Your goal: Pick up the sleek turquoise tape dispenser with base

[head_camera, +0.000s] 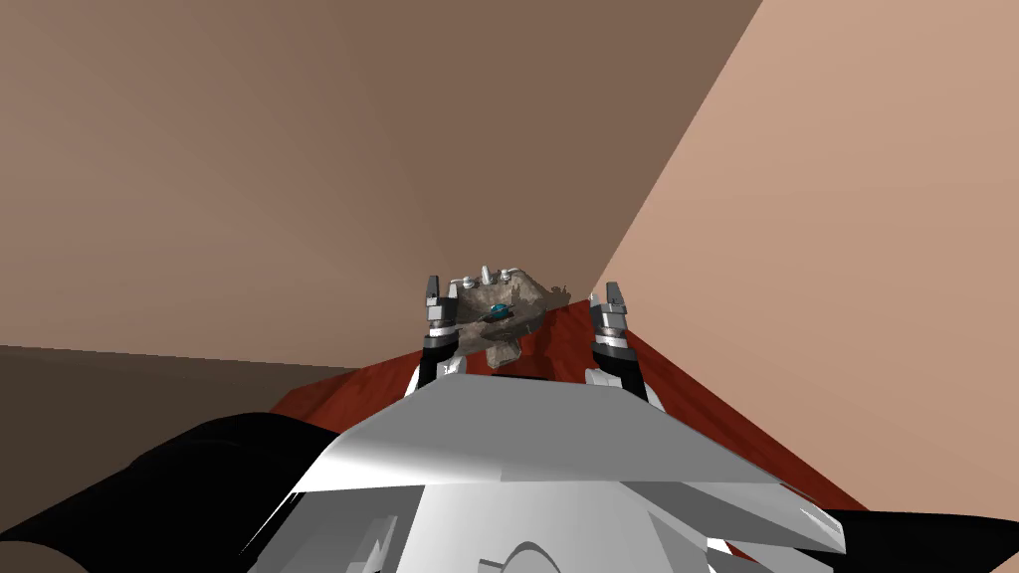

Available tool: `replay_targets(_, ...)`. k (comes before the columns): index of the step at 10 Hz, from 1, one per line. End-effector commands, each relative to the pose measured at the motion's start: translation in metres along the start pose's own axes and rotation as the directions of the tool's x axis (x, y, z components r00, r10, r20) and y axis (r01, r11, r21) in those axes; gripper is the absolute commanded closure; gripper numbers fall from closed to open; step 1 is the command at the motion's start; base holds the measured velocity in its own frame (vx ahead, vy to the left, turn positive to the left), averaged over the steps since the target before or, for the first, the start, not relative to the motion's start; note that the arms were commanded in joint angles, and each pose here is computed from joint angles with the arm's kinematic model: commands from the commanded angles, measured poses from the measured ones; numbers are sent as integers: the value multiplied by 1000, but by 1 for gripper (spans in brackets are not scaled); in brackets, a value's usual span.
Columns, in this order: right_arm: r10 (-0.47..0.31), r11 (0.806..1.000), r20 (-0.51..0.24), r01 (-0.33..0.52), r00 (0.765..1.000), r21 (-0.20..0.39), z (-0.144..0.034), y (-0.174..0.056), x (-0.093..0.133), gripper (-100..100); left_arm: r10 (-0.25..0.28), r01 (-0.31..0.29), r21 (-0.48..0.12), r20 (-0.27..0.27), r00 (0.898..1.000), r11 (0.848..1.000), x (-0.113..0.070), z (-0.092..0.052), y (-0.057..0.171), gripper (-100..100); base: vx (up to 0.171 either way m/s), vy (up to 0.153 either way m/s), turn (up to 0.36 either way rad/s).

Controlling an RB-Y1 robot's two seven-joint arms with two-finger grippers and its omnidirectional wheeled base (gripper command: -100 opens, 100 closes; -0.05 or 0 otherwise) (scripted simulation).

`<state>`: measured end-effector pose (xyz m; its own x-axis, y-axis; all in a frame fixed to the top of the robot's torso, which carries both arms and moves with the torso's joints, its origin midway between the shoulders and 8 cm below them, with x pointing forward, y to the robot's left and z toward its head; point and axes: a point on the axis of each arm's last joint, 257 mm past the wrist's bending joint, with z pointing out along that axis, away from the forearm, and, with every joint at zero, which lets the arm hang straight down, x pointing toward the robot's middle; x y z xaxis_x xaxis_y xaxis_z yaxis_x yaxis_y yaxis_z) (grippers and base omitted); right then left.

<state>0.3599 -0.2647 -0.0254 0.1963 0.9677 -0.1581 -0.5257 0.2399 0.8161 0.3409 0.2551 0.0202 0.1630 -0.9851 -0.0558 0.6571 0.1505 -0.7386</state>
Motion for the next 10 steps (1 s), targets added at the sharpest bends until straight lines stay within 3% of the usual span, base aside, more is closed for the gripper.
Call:
replay_targets(1,0,1000,0,0,1000,0,0,0,0,0,9,-9,-9,-24,1000,1000,1,2,3,-100,-15,-23,30)
replay_targets(6,0,1000,0,0,1000,0,0,0,0,0,52,-60,-73,-106,993,995,-4,18,28,-100,-48,-85,65)
replay_targets(10,0,1000,0,0,1000,0,0,0,0,0,72,-88,-124,-128,989,988,-12,30,45,-100,-43,-65,40)
